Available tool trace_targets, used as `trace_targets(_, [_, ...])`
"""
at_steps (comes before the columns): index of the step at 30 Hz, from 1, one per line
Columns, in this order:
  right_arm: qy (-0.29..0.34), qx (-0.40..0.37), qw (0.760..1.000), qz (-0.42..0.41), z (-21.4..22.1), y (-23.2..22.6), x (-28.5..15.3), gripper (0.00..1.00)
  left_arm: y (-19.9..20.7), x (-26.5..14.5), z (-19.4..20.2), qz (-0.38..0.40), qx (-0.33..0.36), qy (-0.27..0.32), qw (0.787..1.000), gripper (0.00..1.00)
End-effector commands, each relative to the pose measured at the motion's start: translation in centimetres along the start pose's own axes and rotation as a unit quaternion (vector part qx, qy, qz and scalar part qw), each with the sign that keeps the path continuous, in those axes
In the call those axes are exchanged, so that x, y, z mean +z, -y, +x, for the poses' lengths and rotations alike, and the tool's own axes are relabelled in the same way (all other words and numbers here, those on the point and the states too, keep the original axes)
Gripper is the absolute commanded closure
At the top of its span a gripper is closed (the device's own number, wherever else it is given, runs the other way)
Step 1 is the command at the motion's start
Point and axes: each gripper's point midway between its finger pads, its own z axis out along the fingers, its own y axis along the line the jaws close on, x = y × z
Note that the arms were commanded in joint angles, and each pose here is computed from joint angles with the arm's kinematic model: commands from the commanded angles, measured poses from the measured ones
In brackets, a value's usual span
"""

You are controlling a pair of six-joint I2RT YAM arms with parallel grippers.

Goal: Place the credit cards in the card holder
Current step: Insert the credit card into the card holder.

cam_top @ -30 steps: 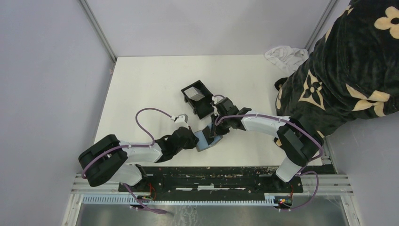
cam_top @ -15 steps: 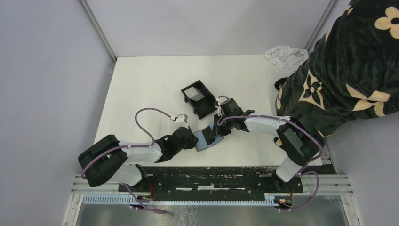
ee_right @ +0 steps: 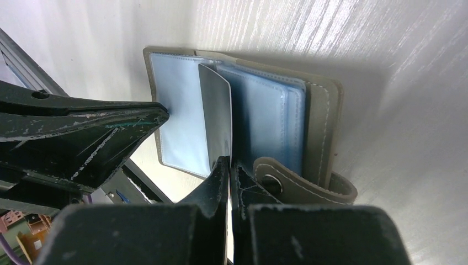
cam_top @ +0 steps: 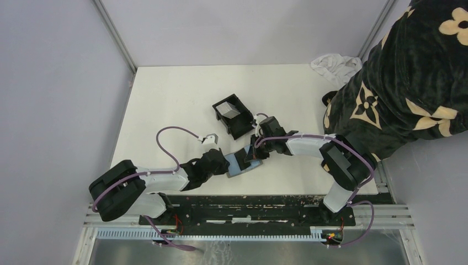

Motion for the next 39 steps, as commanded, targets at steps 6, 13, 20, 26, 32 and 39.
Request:
trace_targets(6, [-0.044,0.016,0.998,0.043,3.3,3.3,1.6,0.99,-3.8,-0.3,2.1,-0.070,0.023,-0.031,0.997,0.90])
trace_targets(13, [-0.046,0.018,0.998,0.049,3.7,3.7,1.8,0.99,-4.1,-0.3,2.5,-0.074,0.026,-0.036,0.996,0.90])
trace_targets(20, [-0.062,0.009,0.997,0.042,3.5,3.4,2.1,0.99,-4.4,0.0,2.6,-0.082,0.033,-0.038,0.995,0.90])
trace_targets(26, [-0.073,-0.001,0.997,0.040,3.1,3.2,2.5,0.99,-4.6,0.3,2.9,-0.087,0.037,-0.043,0.995,0.90])
trace_targets(32, [-0.076,-0.003,0.996,0.041,2.7,3.2,3.0,0.99,-4.8,0.4,3.0,-0.090,0.040,-0.045,0.994,0.90])
trace_targets(39, [-0.065,0.005,0.997,0.043,2.3,3.1,3.0,0.99,-4.9,-0.2,2.8,-0.091,0.036,-0.044,0.994,0.89])
